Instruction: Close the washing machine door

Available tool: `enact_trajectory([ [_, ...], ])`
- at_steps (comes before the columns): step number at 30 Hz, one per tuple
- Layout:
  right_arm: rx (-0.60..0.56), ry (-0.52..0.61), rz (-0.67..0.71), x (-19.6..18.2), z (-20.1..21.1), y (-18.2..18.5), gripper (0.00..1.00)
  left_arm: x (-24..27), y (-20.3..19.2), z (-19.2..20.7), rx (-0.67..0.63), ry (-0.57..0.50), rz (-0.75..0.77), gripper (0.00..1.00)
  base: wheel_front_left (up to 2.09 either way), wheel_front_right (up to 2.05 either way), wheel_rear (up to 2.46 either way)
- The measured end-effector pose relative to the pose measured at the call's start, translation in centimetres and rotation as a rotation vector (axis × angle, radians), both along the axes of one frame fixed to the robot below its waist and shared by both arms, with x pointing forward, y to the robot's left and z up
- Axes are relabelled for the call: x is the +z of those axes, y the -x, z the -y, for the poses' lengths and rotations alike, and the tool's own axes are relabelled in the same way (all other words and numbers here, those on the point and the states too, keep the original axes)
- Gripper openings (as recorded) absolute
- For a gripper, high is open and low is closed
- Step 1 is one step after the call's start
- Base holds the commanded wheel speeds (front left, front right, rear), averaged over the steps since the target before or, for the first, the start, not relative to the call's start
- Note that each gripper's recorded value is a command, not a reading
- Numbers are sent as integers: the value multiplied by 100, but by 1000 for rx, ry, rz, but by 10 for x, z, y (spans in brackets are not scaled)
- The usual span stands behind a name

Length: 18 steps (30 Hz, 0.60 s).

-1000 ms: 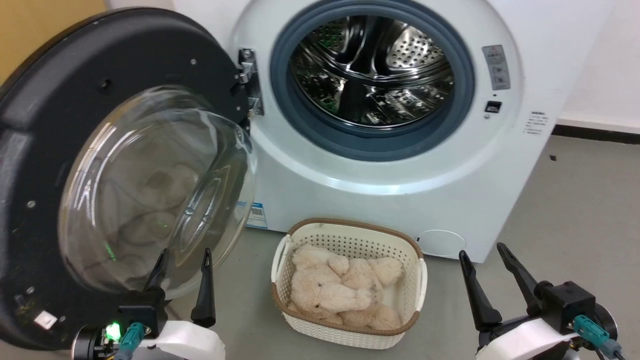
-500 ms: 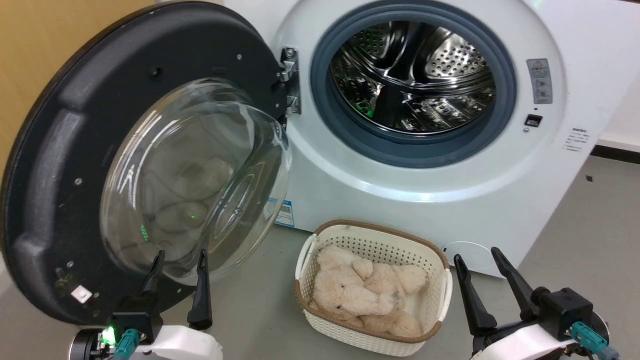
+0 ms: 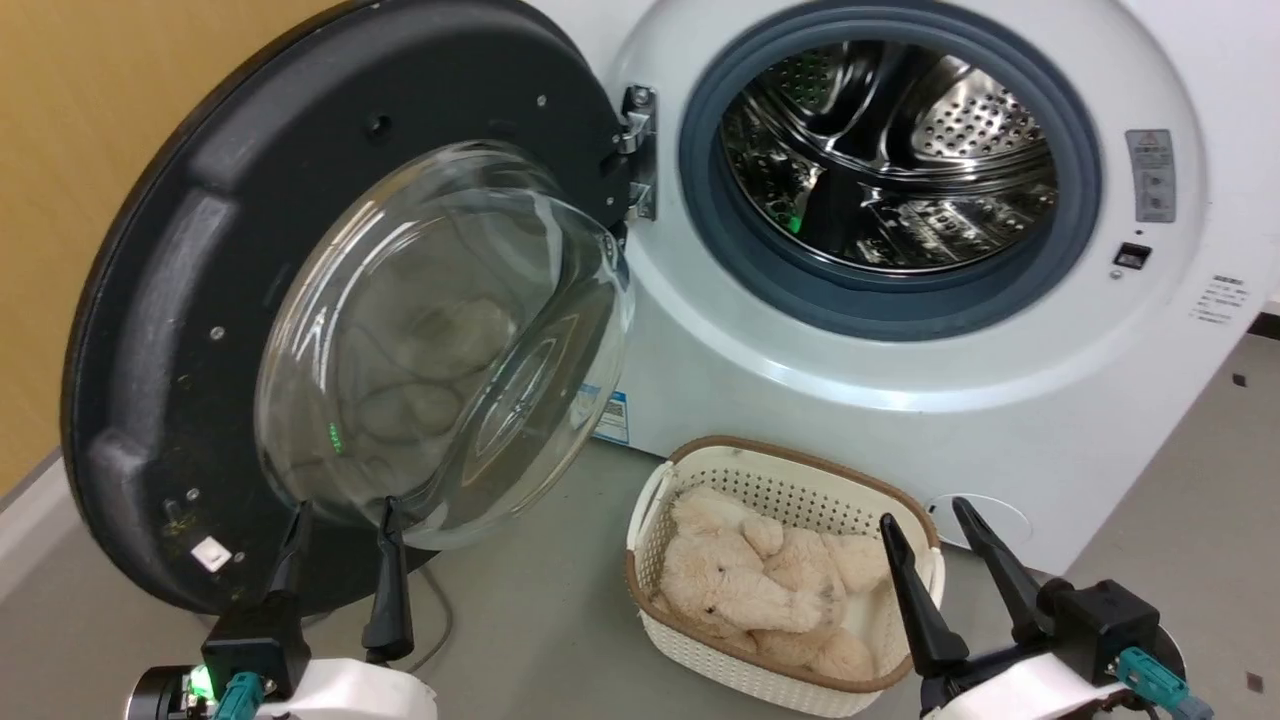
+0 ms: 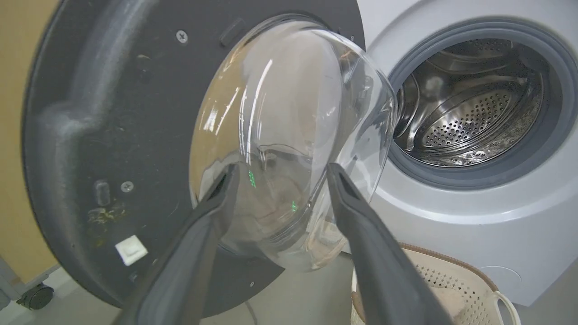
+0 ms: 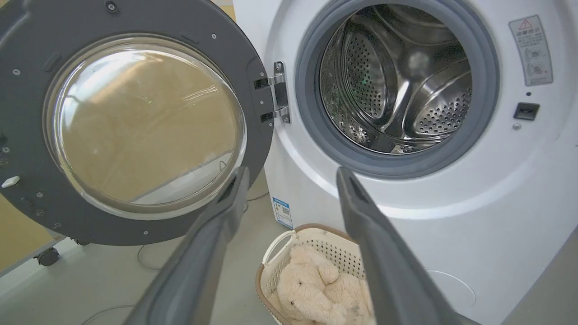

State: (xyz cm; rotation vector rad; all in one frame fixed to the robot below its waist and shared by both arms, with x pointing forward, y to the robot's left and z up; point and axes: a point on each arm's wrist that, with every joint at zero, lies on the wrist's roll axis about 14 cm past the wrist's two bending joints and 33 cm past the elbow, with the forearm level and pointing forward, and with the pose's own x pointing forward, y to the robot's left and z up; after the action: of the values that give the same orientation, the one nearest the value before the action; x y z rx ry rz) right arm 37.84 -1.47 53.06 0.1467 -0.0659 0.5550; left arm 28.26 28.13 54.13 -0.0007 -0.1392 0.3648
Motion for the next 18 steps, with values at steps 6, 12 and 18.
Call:
enact_trajectory([
  [6,48,-24,-2,1,-16,0,100,1,12,-9,44,3,13,100,0,0,0],
  [12,85,-42,-2,2,-29,2,100,4,21,-17,79,-1,29,100,0,0,0],
  [18,122,-54,-1,2,-41,4,100,7,30,-25,115,0,47,100,0,0,0],
])
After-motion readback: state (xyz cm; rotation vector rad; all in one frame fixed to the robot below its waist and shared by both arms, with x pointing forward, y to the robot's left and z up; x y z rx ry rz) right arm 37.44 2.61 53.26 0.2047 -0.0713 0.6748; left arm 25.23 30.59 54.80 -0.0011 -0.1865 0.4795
